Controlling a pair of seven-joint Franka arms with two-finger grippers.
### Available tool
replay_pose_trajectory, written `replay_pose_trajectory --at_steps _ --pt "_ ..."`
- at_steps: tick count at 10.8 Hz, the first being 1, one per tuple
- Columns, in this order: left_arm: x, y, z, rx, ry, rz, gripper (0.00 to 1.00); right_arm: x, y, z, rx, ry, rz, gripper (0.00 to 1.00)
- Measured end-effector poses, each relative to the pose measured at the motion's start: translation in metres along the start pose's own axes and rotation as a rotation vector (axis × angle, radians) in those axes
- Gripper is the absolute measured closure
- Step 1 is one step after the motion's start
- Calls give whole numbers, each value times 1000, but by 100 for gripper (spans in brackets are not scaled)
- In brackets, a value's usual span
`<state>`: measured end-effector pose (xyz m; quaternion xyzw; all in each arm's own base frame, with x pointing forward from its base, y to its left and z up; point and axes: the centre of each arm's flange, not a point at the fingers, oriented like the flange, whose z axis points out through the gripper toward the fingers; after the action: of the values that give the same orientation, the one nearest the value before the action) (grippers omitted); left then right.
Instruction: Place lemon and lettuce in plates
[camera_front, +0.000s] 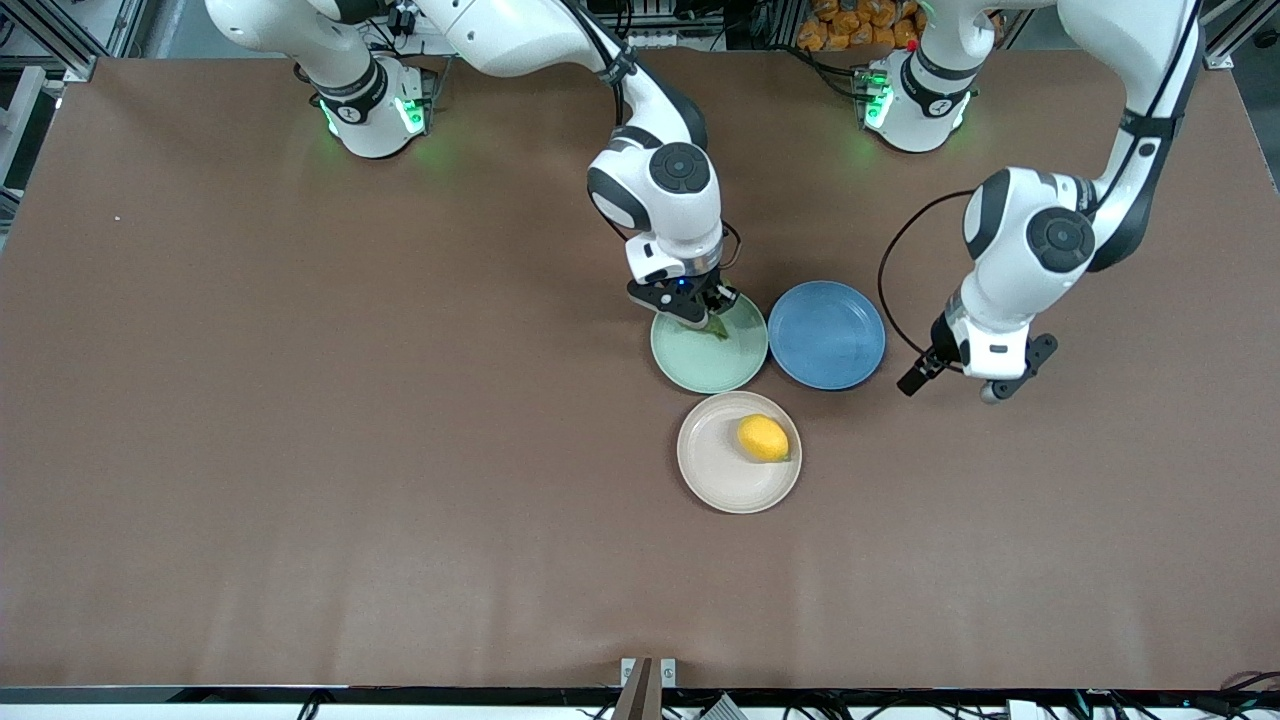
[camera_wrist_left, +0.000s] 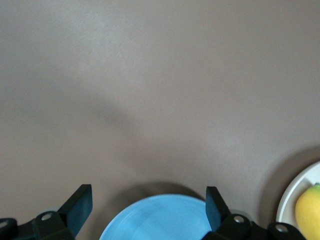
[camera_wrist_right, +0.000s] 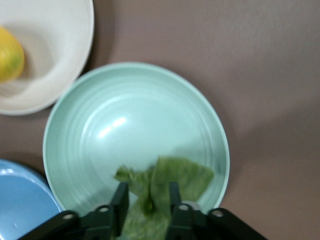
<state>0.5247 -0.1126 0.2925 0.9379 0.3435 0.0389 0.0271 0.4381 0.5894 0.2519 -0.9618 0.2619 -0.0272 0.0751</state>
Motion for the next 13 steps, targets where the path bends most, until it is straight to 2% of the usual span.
replay_pose_trajectory --at_steps 2,4,7,9,11,13 --pt "-9 -12 -3 11 1 1 0 29 -7 -24 0 26 31 26" --pt "-5 -27 -7 16 7 -21 0 71 -10 -72 -46 26 35 1" --pt "2 -23 -24 -16 38 -14 0 151 13 -179 -55 19 -5 0" --pt "14 -9 -51 -20 49 72 0 197 38 -240 -28 28 -31 0" --pt "30 9 -94 15 28 168 0 233 62 -277 -12 41 -30 0" --pt "42 23 -139 21 29 277 0 264 91 -302 -43 30 -56 0"
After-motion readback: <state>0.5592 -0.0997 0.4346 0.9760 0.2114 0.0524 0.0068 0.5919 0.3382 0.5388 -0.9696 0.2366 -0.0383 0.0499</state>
